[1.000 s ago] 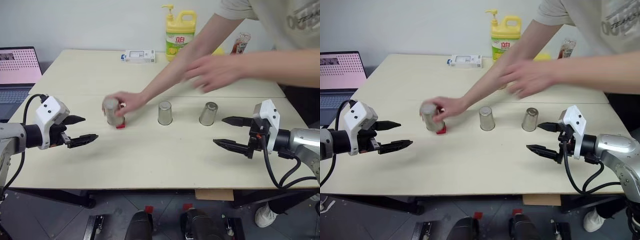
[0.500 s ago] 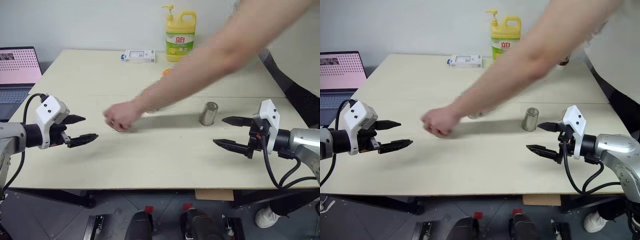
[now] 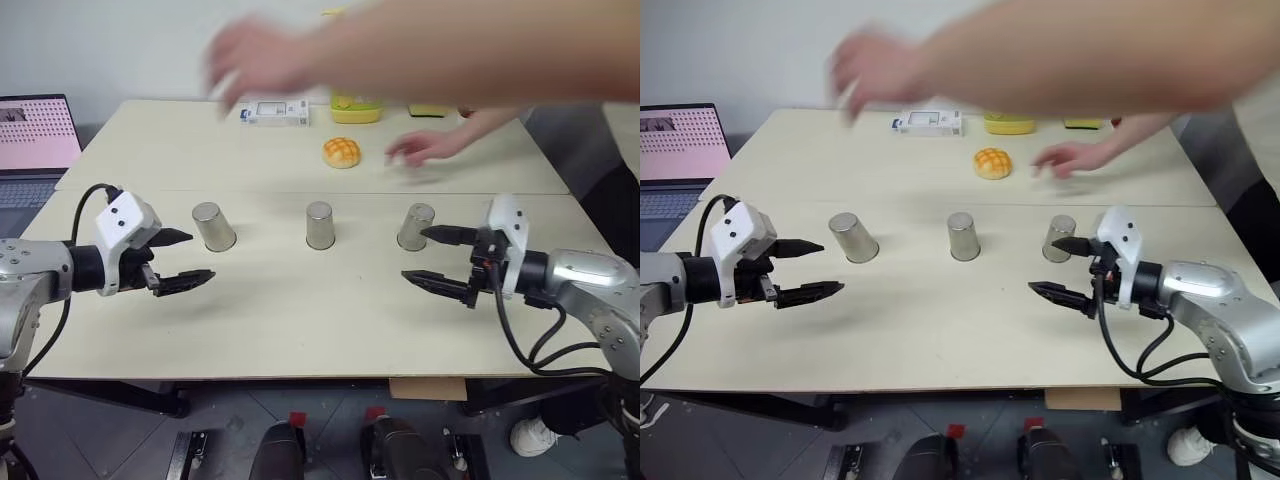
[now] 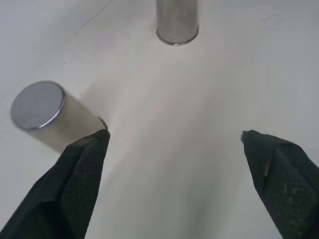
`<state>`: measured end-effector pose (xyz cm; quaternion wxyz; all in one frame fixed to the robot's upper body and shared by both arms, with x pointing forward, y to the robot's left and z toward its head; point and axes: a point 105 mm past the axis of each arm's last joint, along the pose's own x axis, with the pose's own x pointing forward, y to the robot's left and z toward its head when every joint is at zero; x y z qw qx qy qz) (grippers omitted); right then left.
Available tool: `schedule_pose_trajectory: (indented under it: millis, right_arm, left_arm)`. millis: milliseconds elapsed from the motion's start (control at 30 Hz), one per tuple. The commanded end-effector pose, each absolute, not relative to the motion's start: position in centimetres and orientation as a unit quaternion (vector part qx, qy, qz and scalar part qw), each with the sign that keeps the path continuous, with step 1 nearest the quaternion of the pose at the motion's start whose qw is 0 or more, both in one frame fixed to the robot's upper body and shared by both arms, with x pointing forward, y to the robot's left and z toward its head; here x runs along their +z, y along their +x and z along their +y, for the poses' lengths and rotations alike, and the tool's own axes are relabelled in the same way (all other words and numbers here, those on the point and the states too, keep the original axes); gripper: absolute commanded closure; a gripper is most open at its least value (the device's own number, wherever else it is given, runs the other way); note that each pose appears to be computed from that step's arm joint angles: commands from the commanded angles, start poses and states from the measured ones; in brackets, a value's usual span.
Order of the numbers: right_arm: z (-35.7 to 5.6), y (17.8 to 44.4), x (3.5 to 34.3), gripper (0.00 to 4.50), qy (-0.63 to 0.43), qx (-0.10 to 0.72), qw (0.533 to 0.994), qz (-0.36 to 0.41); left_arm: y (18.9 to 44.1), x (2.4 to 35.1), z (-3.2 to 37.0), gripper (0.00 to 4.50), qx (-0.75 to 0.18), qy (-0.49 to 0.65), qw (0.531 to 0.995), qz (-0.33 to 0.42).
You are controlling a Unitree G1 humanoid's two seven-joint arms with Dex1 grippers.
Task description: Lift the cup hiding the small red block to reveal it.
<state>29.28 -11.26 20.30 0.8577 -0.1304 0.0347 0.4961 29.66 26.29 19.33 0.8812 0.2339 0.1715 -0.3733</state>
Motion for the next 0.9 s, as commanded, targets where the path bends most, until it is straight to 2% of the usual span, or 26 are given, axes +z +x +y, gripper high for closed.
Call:
schedule_pose_trajectory:
  millis: [33,300,533,900]
  right_arm:
    - [-8.6,30.8,21.3,0.0,-0.142,0.487,0.862,0.007]
    - [-2.3,36.8,21.0,0.0,-0.14,0.453,0.88,0.03]
    - [-0.1,41.0,19.4,0.0,-0.158,0.426,0.889,0.057]
    - [2.1,43.3,17.1,0.0,-0.147,0.422,0.89,0.09]
  left_arm:
    - [29.8,20.3,25.0,0.01,-0.388,0.244,0.876,0.149]
    - [30.1,20.4,25.0,0.01,-0.389,0.245,0.875,0.152]
    - [29.7,20.6,24.9,0.01,-0.389,0.247,0.874,0.152]
    - [29.5,20.8,24.7,0.01,-0.386,0.249,0.876,0.149]
